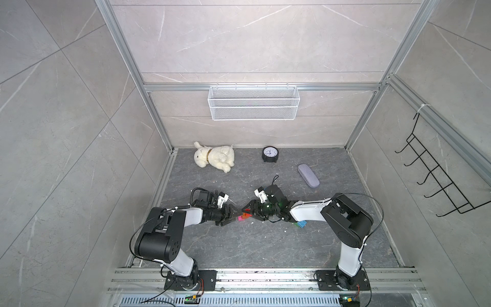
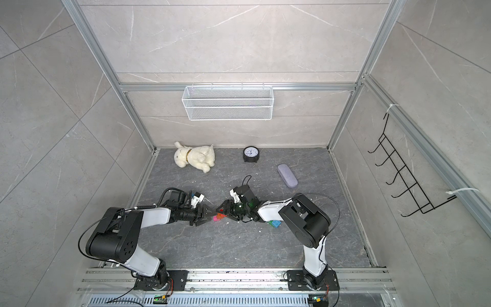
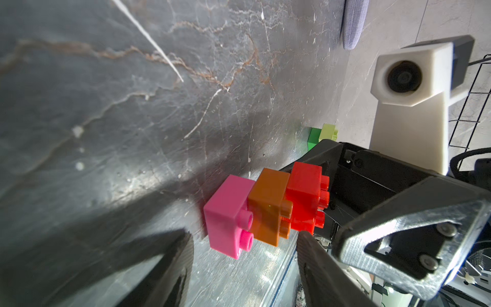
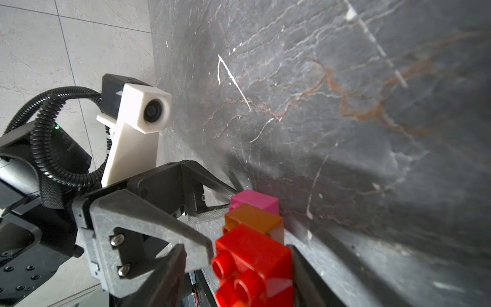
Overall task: Assemble the letter y with lego
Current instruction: Adjust the lego brick at the center of the board.
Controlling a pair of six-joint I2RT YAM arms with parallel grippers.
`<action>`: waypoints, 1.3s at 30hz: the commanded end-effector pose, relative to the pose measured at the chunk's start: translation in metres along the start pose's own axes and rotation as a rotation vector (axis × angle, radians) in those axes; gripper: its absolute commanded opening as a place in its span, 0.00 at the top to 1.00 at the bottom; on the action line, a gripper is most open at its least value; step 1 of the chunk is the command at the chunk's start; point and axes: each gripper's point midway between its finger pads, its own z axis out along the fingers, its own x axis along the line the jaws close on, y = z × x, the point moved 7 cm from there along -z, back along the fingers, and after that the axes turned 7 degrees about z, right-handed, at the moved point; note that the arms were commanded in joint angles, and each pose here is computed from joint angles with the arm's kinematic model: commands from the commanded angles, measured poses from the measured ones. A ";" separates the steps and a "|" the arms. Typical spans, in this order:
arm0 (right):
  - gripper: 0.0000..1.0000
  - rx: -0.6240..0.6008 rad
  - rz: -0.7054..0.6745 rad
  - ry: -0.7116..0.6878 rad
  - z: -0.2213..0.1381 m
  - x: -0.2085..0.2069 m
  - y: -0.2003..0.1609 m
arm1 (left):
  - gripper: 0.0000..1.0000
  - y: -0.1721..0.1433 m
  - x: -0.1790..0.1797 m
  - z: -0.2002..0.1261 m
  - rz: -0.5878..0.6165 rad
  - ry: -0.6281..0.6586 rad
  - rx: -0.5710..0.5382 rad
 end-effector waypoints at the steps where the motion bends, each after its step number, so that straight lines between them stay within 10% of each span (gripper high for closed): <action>1: 0.39 -0.017 -0.019 0.029 -0.007 0.013 -0.003 | 0.35 -0.005 0.001 -0.001 0.013 0.036 0.019; 39: 0.38 -0.027 -0.015 0.022 -0.008 0.007 -0.008 | 0.50 -0.013 0.018 0.006 0.007 0.180 0.065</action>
